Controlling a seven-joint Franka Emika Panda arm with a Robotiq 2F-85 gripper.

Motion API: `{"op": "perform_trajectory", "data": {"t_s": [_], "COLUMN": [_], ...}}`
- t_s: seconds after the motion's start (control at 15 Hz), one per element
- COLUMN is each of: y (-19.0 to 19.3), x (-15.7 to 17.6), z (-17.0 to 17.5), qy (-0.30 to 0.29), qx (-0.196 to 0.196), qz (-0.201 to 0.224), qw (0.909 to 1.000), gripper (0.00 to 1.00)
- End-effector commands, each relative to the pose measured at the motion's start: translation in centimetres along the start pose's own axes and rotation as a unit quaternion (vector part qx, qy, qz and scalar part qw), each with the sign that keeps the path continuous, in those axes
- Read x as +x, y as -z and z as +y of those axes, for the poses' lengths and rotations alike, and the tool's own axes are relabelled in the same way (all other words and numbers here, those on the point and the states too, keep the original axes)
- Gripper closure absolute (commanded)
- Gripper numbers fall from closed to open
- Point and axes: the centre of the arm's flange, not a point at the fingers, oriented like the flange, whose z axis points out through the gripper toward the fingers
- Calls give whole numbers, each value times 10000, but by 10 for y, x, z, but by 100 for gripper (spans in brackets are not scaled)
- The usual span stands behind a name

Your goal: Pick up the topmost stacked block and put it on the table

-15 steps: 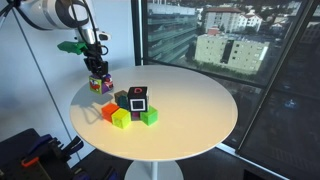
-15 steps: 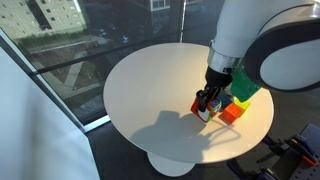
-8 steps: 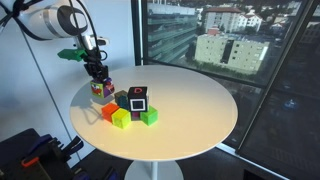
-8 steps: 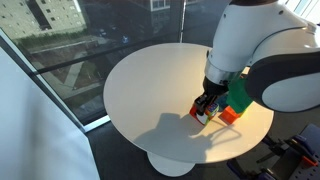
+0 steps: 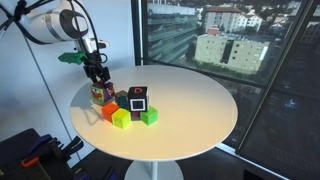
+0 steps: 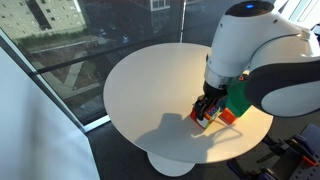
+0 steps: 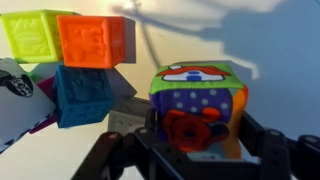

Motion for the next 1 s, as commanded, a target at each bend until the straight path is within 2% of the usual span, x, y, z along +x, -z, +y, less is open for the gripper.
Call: {"op": "perform_trajectory", "data": {"t_s": [0.0, 0.53, 0.93], "y": [7, 40, 64], "x": [-2, -1, -5], "z": [4, 17, 32], "qy": [-37, -224, -316], "qx": [1, 171, 144], "qz": [37, 61, -263], "qw": [10000, 9996, 9990], "gripper": [0, 0, 0]}}
